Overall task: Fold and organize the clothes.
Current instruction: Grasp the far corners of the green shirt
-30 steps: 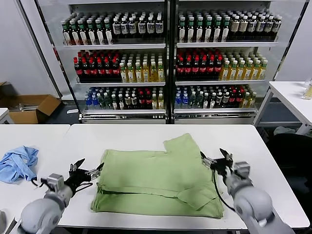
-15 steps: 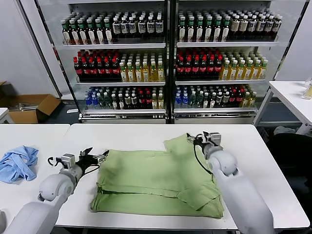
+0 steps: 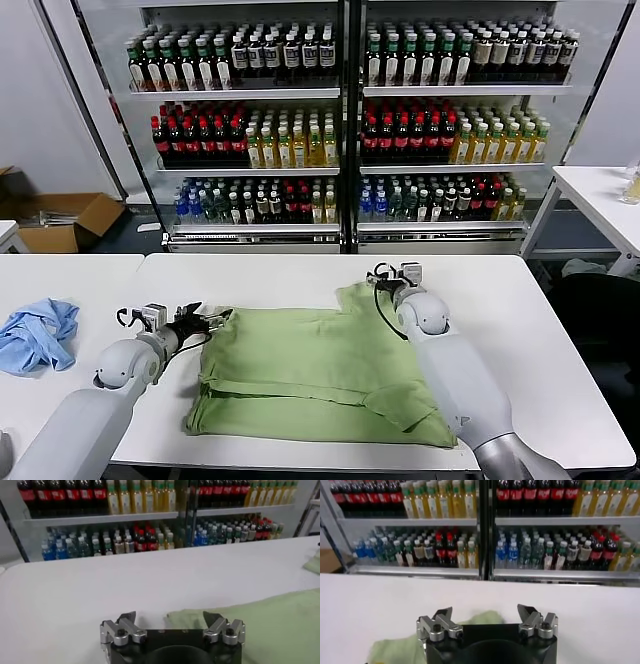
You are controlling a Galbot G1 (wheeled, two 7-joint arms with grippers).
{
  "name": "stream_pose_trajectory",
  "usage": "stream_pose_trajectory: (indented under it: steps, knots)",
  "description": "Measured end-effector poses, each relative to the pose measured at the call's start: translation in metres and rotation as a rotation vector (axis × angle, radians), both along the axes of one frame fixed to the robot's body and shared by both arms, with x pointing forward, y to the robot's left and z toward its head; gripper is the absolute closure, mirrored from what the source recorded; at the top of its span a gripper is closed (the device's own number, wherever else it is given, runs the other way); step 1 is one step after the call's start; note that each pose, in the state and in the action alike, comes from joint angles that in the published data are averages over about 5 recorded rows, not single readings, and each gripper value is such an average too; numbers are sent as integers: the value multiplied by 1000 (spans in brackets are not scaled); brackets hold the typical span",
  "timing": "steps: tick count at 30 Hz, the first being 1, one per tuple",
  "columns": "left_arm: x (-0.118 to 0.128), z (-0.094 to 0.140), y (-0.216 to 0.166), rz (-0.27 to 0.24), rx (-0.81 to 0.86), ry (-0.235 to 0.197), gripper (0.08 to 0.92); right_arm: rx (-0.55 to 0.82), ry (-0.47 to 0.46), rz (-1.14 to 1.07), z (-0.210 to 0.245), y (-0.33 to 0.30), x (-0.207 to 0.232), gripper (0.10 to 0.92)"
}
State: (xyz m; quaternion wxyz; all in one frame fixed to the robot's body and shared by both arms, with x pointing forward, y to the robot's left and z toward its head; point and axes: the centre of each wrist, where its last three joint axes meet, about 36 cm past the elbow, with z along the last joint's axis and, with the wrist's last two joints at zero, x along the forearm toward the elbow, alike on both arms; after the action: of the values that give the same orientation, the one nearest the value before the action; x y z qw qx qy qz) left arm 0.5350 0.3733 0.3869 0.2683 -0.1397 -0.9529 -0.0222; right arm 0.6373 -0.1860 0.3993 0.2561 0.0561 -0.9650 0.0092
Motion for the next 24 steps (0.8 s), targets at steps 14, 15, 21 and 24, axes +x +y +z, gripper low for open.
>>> stream_pose_trajectory:
  steps: [14, 15, 21, 24]
  knots:
    - [11, -5, 11, -13, 22, 15, 177, 9, 18, 4, -10, 17, 10, 255]
    - [11, -5, 12, -14, 23, 16, 177, 9, 19, 4, -10, 17, 10, 281]
    - [10, -5, 14, -23, 21, 20, 259, 0, 24, -8, -10, 17, 10, 455]
    - [9, -6, 12, -33, 16, 21, 345, -5, 29, -13, -10, 15, 10, 541]
